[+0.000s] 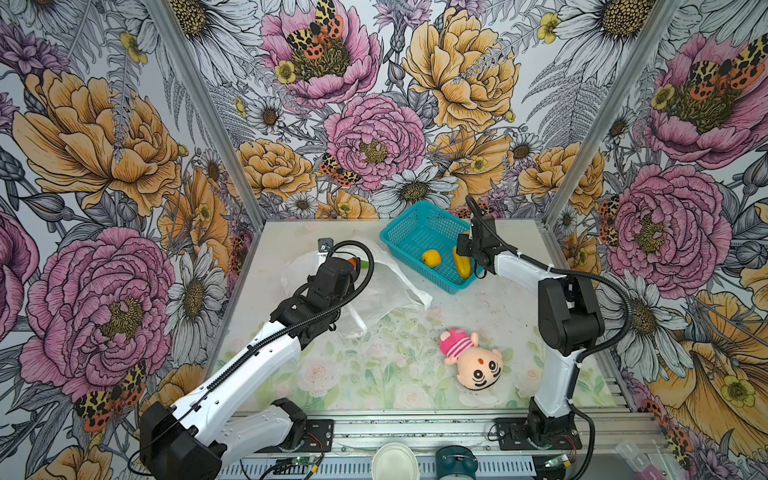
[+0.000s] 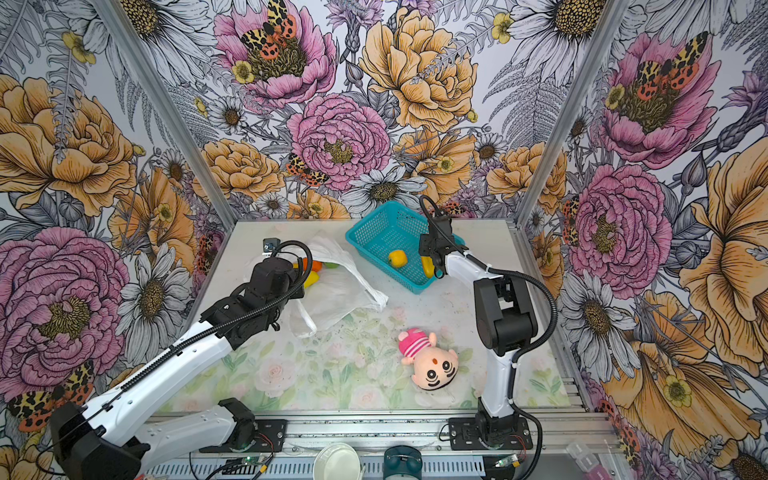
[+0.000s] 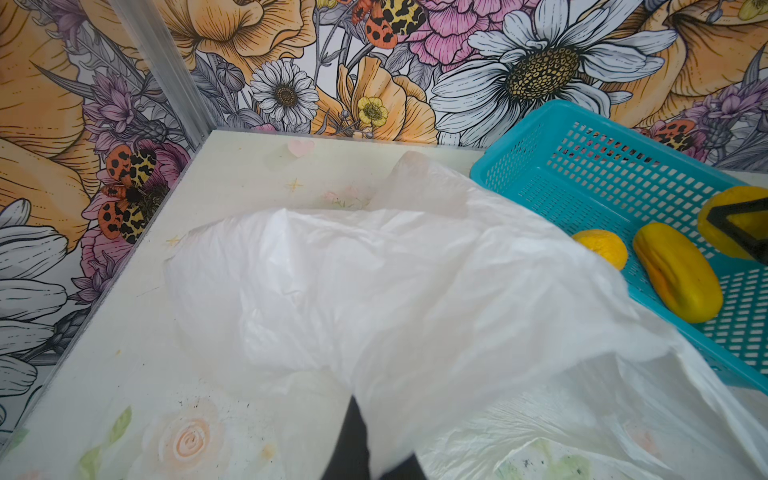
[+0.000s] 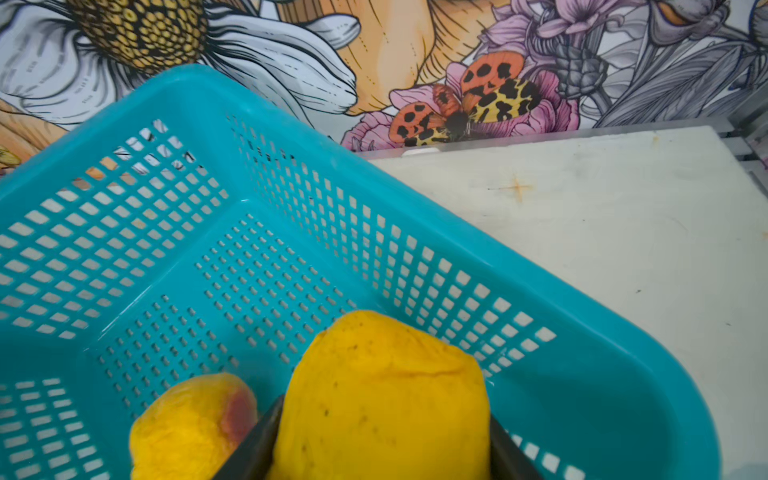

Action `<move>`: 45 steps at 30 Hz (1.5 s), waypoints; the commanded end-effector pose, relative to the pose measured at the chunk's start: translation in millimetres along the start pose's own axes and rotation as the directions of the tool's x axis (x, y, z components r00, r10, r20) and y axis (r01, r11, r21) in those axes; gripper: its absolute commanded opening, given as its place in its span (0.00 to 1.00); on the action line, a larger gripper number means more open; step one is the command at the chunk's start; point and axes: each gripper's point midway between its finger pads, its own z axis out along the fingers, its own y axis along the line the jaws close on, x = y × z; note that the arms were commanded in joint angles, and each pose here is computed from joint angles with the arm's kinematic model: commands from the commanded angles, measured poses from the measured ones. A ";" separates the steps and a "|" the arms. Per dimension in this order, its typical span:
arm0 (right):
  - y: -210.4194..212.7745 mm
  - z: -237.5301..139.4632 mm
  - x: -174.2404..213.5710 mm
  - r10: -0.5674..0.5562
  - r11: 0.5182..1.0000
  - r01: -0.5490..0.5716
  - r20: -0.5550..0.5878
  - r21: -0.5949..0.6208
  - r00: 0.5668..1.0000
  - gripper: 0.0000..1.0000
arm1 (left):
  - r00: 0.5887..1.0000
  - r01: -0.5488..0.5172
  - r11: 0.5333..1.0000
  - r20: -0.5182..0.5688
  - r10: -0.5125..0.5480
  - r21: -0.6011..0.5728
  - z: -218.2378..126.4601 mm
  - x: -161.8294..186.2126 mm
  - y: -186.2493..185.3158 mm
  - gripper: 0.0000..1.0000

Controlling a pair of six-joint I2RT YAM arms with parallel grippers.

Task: Untie the knot of the plastic bag and take out the fruit
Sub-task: 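Lower the yellow fruit into the teal basket and open the right gripper, then move the right gripper back over the bag opening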

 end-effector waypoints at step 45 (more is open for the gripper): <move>15.7 -144.5 -34.3 0.026 0.998 -0.011 0.238 -0.063 0.971 0.82 | 0.999 0.018 0.995 0.039 -0.022 0.100 16.8 2.6 -27.1 0.00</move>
